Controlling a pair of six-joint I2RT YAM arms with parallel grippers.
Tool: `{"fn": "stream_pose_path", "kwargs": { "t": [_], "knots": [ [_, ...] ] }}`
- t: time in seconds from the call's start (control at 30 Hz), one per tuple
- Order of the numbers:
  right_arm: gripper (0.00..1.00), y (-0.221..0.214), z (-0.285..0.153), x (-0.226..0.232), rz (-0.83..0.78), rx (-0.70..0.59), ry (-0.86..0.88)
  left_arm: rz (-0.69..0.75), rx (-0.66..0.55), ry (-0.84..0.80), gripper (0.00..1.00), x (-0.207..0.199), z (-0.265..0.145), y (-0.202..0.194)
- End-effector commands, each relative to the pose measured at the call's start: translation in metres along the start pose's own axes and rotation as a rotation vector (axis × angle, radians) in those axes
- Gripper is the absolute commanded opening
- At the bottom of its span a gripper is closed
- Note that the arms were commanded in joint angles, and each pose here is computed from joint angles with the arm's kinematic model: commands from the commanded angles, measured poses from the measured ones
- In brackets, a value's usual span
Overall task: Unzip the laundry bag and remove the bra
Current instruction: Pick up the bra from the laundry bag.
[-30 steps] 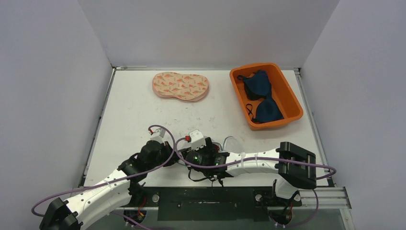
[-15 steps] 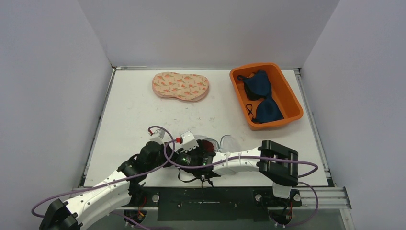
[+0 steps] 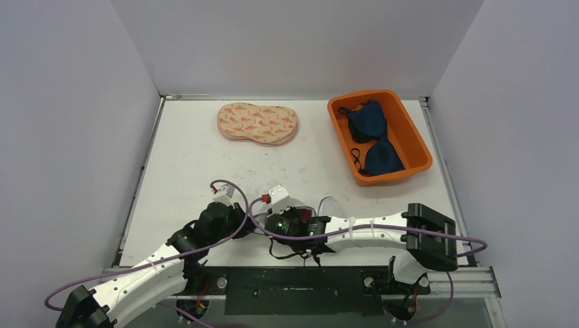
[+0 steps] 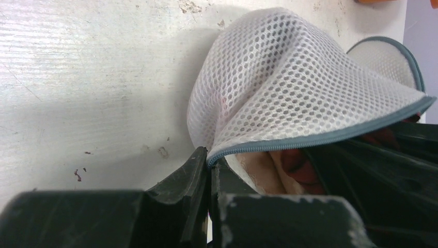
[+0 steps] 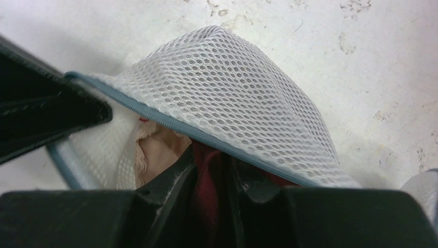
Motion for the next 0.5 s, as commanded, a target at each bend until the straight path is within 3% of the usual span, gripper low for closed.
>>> {"fn": "stream_pose_path", "kwargs": {
  "t": [0.0,0.2,0.47],
  "knots": [
    [0.05,0.025,-0.032,0.006,-0.009,-0.063,0.210,-0.005,-0.055,0.004,0.00,-0.010,-0.003,0.017],
    [0.05,0.042,-0.061,0.005,-0.014,-0.119,0.448,-0.003,-0.087,0.000,0.00,-0.021,-0.004,0.031],
    [0.07,0.046,-0.073,-0.001,-0.038,-0.133,0.557,0.003,-0.097,-0.008,0.00,-0.033,-0.003,0.043]
  ]
}}
Point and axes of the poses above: each gripper's point midway between its finger pads, its own z axis out along the fingers, its own x axis along the line the jaws close on, y = z × x, the point moved 3 cm from there along -z, back along the fingers, and after that the axes turned 4 degrees about z, right-handed, at the moved point
